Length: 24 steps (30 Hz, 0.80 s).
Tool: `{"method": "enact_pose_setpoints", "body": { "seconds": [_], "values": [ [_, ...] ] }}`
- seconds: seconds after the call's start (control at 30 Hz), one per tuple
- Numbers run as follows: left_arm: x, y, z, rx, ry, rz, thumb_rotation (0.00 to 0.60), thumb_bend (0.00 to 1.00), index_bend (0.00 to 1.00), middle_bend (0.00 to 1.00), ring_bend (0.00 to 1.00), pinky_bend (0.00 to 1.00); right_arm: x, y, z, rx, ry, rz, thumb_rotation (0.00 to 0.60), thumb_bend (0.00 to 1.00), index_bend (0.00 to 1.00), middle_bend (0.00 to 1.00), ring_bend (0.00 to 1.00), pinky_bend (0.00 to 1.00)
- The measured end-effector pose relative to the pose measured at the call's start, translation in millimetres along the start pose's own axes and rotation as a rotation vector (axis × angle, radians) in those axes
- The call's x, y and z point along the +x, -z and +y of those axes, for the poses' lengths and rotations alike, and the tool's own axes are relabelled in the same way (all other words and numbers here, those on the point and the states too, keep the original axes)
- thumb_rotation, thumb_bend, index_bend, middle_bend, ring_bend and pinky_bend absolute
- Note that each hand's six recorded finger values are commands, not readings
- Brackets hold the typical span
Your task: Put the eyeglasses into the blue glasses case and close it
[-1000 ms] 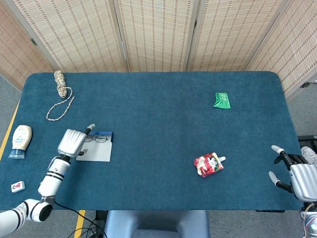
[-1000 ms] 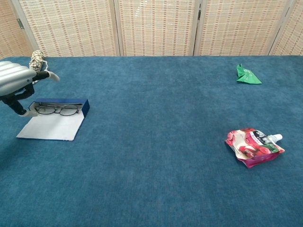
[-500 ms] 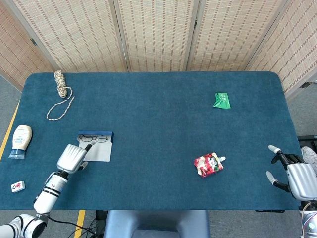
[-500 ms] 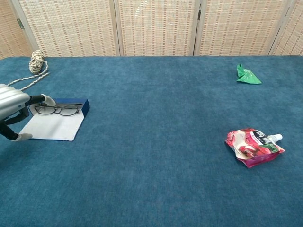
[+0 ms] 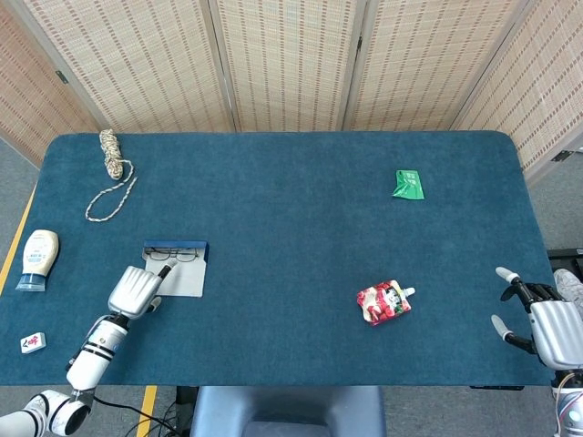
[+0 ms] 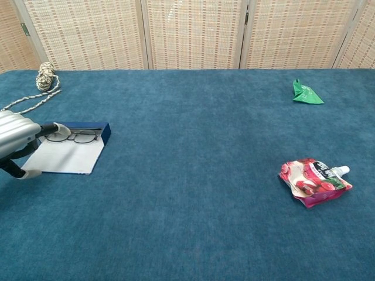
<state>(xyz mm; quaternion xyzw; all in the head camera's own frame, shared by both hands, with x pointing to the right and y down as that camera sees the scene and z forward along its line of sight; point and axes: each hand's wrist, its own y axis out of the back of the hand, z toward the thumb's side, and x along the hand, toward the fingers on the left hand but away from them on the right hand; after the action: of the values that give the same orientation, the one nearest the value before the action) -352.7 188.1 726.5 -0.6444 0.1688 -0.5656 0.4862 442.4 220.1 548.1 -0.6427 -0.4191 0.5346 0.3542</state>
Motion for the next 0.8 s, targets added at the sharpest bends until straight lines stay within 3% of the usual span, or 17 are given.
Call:
{"method": "enact_pose_setpoints", "body": {
  "seconds": [0.8],
  "values": [
    [11,8,-16,0.02,0.054,0.039,0.6,0.27,0.18,0.92,0.93,1.0,2,0,2,0.006,0.006,-0.006,0.6,0.29,0.17,0.47,0.39,0.3]
  ]
}}
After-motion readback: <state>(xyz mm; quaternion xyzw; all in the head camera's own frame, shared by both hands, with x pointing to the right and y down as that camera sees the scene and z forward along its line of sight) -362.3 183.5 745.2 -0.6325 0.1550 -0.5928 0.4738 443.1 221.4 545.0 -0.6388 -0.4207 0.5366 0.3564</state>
